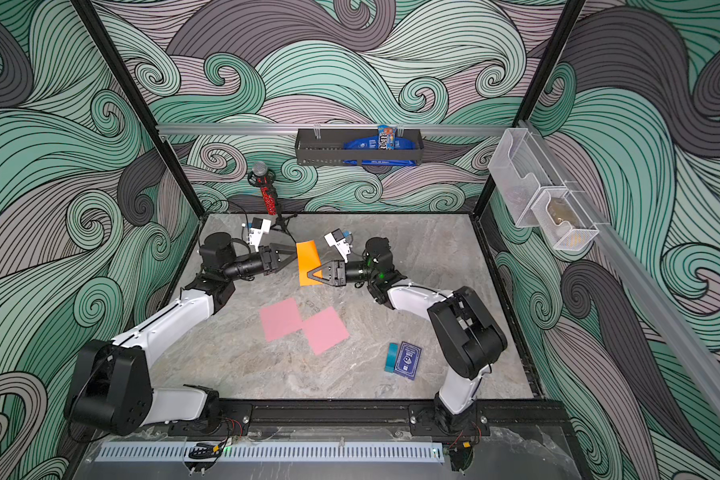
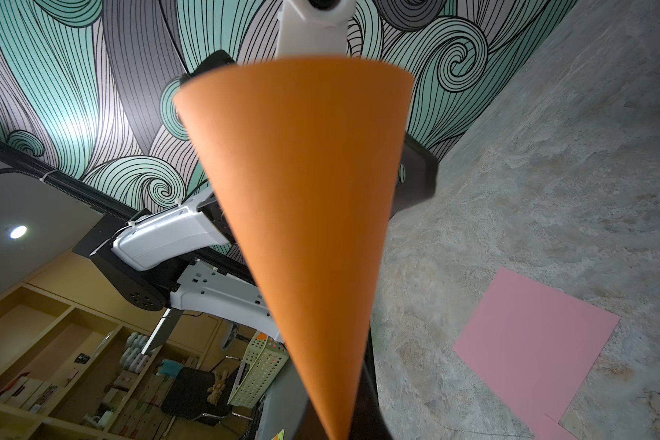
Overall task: Fold the square paper along the opposite sides
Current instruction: Fold the paper.
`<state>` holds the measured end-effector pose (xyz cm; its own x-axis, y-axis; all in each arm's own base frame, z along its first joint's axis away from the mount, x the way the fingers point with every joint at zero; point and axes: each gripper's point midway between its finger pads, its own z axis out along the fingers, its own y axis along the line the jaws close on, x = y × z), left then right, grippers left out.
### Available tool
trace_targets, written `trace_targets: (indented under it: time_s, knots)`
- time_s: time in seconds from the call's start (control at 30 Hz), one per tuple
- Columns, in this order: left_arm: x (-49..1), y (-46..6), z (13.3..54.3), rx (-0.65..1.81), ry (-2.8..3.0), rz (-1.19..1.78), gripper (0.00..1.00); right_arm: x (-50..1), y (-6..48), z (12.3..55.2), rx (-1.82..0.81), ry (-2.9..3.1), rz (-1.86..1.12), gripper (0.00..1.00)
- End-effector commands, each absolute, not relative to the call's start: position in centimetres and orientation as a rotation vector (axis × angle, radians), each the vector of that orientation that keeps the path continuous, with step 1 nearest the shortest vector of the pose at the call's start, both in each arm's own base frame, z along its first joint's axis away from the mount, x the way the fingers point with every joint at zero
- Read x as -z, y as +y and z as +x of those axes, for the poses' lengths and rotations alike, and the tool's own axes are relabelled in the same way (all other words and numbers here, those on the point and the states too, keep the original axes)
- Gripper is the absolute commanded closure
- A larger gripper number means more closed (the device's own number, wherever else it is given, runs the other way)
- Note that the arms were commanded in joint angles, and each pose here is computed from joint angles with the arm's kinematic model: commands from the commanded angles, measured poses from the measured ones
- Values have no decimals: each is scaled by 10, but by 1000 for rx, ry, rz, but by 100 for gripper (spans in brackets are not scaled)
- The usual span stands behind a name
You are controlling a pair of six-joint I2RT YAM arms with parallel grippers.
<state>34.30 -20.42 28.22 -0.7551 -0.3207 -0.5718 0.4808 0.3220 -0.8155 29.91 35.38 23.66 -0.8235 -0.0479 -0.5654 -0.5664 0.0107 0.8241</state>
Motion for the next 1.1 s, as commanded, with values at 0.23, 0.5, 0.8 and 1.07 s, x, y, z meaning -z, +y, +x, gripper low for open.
trace_targets:
  time_s: [0.23,0.5,0.8,1.07]
  knots:
    - [-300,-212,316,1501,1815,237,4,-267,349,295,-1844,1831,-688,94]
    - [-285,-228,307,1522,1866,269,5,-266,352,299,-1840,1835,-682,94]
    - [-284,-231,316,1498,1875,257,54,-258,357,300,-1827,1863,-683,93]
    - [-283,-234,323,1497,1893,258,92,-253,357,299,-1820,1875,-673,90]
